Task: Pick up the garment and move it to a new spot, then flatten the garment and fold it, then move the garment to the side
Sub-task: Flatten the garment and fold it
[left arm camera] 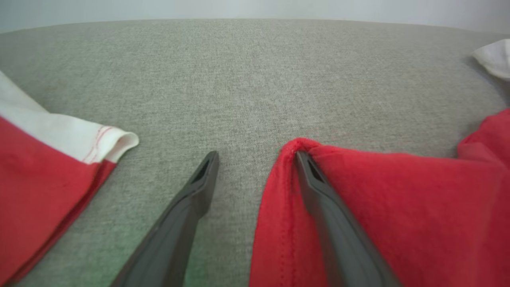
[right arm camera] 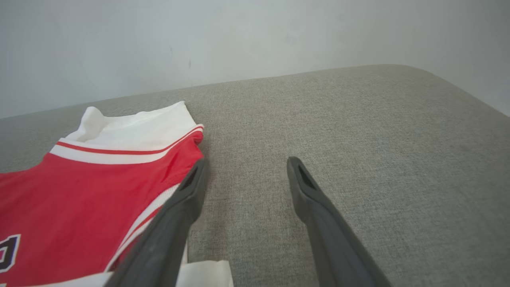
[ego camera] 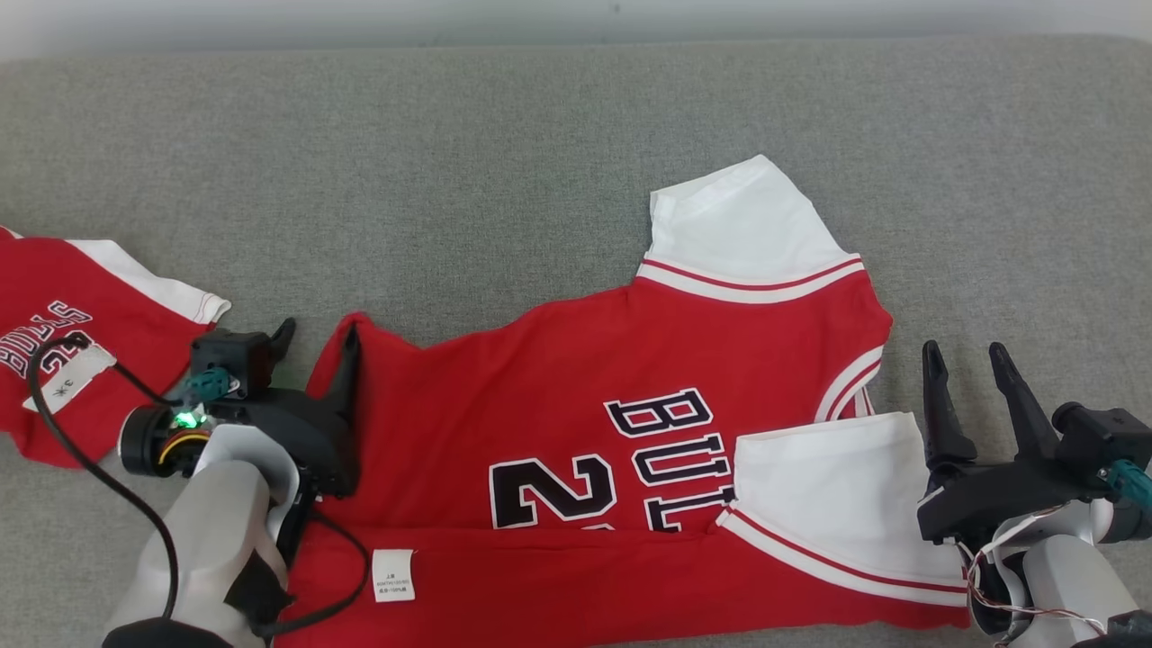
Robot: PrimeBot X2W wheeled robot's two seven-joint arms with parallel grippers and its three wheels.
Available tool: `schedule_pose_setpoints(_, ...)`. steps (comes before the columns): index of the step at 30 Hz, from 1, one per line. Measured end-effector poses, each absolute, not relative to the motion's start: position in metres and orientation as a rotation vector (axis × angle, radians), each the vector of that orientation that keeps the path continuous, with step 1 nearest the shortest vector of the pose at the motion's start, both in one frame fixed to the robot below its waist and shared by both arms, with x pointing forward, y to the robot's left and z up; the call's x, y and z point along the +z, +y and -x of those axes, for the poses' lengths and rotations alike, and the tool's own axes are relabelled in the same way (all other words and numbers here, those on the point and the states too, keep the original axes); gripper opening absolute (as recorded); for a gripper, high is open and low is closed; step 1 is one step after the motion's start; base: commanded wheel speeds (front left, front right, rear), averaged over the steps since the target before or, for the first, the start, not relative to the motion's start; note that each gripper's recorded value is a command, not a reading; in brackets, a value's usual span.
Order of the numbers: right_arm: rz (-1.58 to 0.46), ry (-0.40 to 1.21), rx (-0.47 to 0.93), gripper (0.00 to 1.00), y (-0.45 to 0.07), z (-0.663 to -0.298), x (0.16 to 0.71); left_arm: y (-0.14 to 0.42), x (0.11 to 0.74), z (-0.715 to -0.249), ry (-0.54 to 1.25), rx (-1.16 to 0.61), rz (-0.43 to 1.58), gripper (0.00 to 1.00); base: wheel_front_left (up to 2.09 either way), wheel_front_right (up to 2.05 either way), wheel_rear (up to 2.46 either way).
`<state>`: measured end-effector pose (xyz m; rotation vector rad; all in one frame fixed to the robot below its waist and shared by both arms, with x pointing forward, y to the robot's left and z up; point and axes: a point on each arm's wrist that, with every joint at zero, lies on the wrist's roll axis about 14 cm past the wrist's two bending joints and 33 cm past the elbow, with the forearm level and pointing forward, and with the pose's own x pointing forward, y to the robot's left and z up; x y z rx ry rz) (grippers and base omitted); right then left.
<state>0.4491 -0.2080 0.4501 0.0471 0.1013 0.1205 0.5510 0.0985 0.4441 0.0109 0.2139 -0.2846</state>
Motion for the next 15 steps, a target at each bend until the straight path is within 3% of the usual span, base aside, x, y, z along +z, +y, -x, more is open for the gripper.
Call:
schedule_pose_setpoints(13,-0.06,0.09,0.135,1.0,-0.199,-0.453,0.453,0.079,0.445,-0.541,0.209,-0.342,-0.018,1.0,0.0,0.0,0.0)
schedule_pose_setpoints(14,-0.06,0.089,0.137,1.0,-0.199,-0.453,0.453,0.079,0.444,-0.541,0.213,-0.341,-0.016,0.93,0.0,0.0,0.0)
schedule_pose_setpoints(15,-0.06,0.089,0.138,1.0,-0.198,-0.453,0.453,0.079,0.444,-0.54,0.215,-0.341,-0.015,0.73,0.0,0.0,0.0)
